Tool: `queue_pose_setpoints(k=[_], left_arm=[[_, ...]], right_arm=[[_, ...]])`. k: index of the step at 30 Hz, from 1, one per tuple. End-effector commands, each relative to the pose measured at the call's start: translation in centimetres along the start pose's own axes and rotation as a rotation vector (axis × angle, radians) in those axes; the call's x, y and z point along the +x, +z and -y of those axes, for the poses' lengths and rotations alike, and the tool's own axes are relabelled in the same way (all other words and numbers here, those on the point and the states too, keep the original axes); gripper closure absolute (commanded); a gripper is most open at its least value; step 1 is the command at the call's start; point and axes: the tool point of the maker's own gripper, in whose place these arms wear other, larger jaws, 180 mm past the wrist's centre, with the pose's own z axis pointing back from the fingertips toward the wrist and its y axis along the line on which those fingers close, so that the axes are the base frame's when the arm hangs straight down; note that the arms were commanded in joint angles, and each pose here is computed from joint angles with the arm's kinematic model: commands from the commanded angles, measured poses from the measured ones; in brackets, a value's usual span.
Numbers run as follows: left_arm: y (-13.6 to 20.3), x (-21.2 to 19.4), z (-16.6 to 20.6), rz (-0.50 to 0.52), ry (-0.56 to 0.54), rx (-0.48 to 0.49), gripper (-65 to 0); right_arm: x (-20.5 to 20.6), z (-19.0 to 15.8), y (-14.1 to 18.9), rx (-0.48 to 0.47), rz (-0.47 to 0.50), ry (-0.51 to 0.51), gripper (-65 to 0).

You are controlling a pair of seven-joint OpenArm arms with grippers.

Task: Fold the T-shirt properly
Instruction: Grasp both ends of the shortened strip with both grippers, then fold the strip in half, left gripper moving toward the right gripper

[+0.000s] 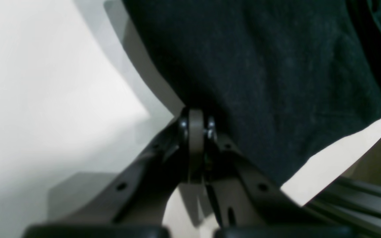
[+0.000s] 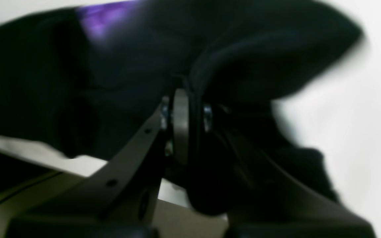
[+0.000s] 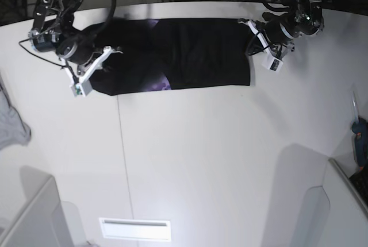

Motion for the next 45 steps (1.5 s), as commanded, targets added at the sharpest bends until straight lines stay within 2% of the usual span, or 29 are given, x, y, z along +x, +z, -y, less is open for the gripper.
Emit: queue_pose_setpoints(k=[1,5,10,15,20,30,41,45], left_arm=[[0.2,0.9,0.2,0.032,-0.01,-0.01,0.0],[-0.1,0.9,0.3,0.027,0.009,-0.004,0.0],[-1.3,1.1,1.7,0.01,0.029,-0.02,0.0],[-2.4,2.3,3.5,0.023,-0.008,-0.069,0.0],[-3.3,3.9,5.0,0.038,-0.044,-0.109,0.0],[-6.4,6.5,8.0,0.05,-0.006,-0.157,0.0],[-6.8,8.3,8.4,0.084,-0.007,-0.168,0.0],[-6.9,8.3,8.7,0.085,-0.004,-0.173,0.0]], right_arm=[[0.9,-1.0,0.2,0.023,0.037,0.022,0.0],[0.8,-3.3,-0.5,0.084,0.04,0.014,0.0],[2.2,-5.1,0.0,0.195,0.11,-0.009,0.0],[3.3,-3.6,0.7,0.166,0.135,0.023,0.0],[4.5,-1.3,1.6,0.111,0.174,0.001,0.0],[6.0,-0.4,2.2,0.089,0.215,0.001,0.0],[7.6,-2.6,4.5,0.301,0.318,-0.067,0.0],[7.7,-2.8,4.7,0.32,0.323,-0.073,0.0]])
